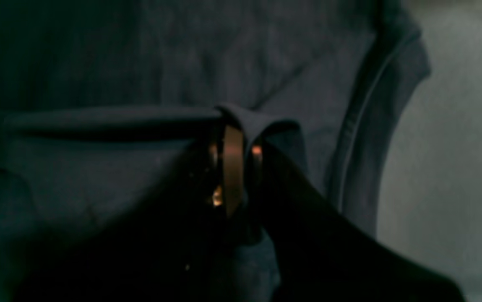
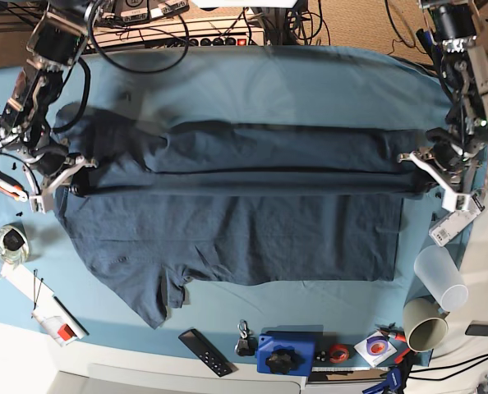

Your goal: Fold the T-shirt properly

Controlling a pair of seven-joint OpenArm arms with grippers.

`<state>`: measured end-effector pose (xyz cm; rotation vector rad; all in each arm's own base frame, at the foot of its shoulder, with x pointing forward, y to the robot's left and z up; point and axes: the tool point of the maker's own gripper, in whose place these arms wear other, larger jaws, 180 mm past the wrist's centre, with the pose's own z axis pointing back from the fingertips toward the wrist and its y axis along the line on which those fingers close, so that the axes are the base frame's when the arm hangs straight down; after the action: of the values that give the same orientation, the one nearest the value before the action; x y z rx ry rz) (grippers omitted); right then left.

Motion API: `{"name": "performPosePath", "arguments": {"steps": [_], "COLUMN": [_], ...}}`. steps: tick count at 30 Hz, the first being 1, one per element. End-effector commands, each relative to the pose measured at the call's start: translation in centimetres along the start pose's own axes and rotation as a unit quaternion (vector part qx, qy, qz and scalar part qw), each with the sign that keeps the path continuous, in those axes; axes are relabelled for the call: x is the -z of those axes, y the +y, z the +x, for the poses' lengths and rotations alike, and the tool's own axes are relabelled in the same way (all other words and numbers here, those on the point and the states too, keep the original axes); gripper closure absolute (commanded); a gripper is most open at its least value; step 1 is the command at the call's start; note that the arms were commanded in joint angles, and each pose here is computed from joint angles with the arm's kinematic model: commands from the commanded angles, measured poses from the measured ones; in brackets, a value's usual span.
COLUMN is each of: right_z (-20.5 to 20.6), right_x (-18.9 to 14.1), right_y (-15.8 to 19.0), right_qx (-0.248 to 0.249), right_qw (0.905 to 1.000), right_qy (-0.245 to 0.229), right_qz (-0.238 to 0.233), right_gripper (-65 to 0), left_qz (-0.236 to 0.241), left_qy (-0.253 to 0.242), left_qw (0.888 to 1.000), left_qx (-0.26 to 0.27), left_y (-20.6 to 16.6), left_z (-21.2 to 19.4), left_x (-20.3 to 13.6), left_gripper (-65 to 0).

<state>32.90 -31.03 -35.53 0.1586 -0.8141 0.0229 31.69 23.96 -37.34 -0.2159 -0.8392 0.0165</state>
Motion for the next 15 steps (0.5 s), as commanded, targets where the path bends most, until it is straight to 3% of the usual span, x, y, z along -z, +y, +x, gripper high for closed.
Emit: {"name": "performPosePath", "arguments": {"steps": [1, 7, 15], "right_z": [2.7, 3.7, 3.2], "right_x": [-0.7, 0.0, 1.1], "right_y": [-1.1, -2.1, -2.5], "right_qx": [-0.009, -0.010, 0.016], "right_qw": [0.9993, 0.9986, 0.9987], "right_qy": [-0.034, -0.043, -0.043], "right_qz": [-0.014, -0.030, -0.022], "right_gripper": [0.0, 0.0, 0.0], "left_qz": [0.009, 0.014, 0.009], "left_qy": [-0.029, -0.054, -0.044], "left_qw": [0.999, 0.998, 0.999], "left_qx": [0.011, 0.018, -0.002], "left_y": [0.6, 0.8, 1.2], "left_z": [2.4, 5.2, 5.0], "left_x": [-0.2, 0.3, 1.6], "left_gripper": [0.0, 0.0, 0.0]}}
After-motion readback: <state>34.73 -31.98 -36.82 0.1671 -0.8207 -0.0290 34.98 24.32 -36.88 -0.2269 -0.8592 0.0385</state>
